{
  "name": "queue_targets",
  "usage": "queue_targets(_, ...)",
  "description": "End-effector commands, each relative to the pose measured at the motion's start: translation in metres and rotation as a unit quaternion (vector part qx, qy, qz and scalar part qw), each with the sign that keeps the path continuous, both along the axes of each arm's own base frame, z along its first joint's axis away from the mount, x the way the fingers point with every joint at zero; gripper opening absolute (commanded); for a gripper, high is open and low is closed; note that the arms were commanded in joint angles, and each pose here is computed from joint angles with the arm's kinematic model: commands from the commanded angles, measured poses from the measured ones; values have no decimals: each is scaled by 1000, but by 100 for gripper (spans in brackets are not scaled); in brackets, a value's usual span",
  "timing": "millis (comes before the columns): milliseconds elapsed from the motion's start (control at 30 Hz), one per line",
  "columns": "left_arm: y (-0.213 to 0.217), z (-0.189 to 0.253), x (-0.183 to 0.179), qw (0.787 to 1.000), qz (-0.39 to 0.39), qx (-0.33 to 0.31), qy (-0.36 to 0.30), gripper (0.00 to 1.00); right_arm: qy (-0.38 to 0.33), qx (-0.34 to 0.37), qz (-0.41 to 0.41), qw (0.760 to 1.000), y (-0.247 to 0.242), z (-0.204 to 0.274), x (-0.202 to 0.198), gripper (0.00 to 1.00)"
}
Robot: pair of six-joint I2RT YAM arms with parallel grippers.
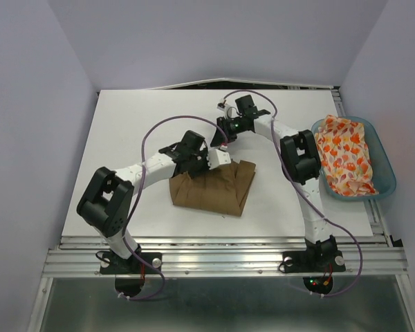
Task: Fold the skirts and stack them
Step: Fold the skirt
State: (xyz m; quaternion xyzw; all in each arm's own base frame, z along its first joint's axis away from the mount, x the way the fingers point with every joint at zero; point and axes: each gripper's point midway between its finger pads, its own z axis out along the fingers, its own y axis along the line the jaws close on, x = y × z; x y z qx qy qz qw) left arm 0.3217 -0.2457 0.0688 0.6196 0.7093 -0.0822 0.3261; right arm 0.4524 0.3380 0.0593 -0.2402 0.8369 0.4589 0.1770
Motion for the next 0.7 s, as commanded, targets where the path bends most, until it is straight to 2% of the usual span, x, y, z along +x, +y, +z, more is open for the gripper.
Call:
queue_targets(0, -5, 25, -6, 1000, -3, -23, -8, 0, 33, 8, -27, 999, -1, -15, 8, 28)
queue_targets(133, -12, 54, 4, 999, 6, -38, -20, 0, 89, 7, -3, 996, 1, -45, -18, 13)
queue_targets(267, -15, 78, 12, 998, 15, -47, -38, 0, 117, 1, 27, 993, 4, -63, -49, 3)
queue_targets(400, -16, 83, 21, 998, 22, -42, -48, 0, 153, 15, 47, 987, 7, -69, -70, 1)
queue_targets(667, -21, 55, 45, 996, 46, -35, -70, 0, 163, 30, 57, 984, 9, -68, -74, 1)
